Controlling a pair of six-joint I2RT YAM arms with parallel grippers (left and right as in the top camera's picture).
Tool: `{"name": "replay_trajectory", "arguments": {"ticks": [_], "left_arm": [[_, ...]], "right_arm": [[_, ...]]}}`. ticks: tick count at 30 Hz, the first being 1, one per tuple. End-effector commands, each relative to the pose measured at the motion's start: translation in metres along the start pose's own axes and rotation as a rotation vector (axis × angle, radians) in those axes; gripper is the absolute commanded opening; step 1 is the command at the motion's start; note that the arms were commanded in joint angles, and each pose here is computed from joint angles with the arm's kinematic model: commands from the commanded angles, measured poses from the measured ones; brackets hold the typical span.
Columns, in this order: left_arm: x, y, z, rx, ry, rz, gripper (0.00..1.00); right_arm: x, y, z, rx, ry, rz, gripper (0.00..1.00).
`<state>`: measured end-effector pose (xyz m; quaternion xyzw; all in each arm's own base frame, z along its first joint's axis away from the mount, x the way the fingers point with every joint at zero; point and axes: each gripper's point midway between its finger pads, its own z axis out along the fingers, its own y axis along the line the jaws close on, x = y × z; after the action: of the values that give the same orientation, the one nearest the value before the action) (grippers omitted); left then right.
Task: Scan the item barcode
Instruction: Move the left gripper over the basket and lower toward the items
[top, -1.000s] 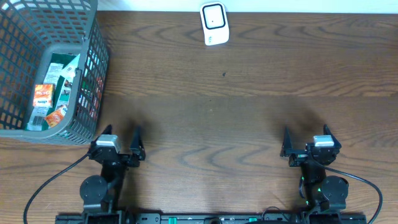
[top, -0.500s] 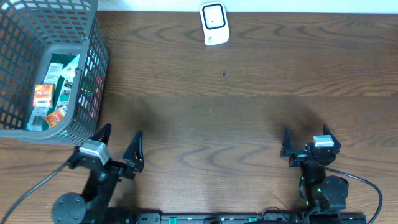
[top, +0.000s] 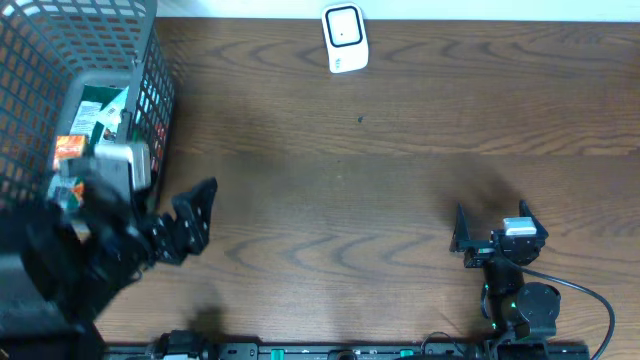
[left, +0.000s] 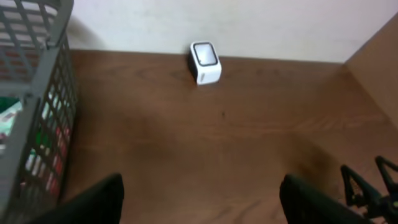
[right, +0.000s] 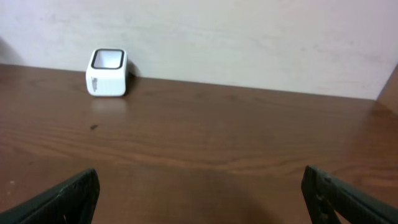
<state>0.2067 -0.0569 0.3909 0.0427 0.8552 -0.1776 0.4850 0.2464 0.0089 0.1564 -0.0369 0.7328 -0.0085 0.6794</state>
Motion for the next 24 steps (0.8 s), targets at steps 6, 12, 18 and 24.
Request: {"name": "replay_trajectory", "arguments": {"ticks": [6,12,18,24], "left_arm": [[-0.042,0.031,-0.001,-0.201,0.128,0.070,0.81],[-0.059,0.036,0.006,-0.214,0.087,0.096,0.98],[-0.060,0.040,0.007,-0.236,0.087,0.084,0.98],[-0.059,0.040,0.007,-0.236,0.091,0.082,0.98]], "right_arm": [[-0.003,0.019,-0.001,-0.114,-0.005,0.214,0.99],[-0.028,0.031,-0.008,-0.194,-0.045,0.214,0.99],[-0.104,0.018,-0.025,-0.153,-0.104,0.259,0.99],[-0.184,0.020,-0.025,-0.189,-0.049,0.284,0.99]]}}
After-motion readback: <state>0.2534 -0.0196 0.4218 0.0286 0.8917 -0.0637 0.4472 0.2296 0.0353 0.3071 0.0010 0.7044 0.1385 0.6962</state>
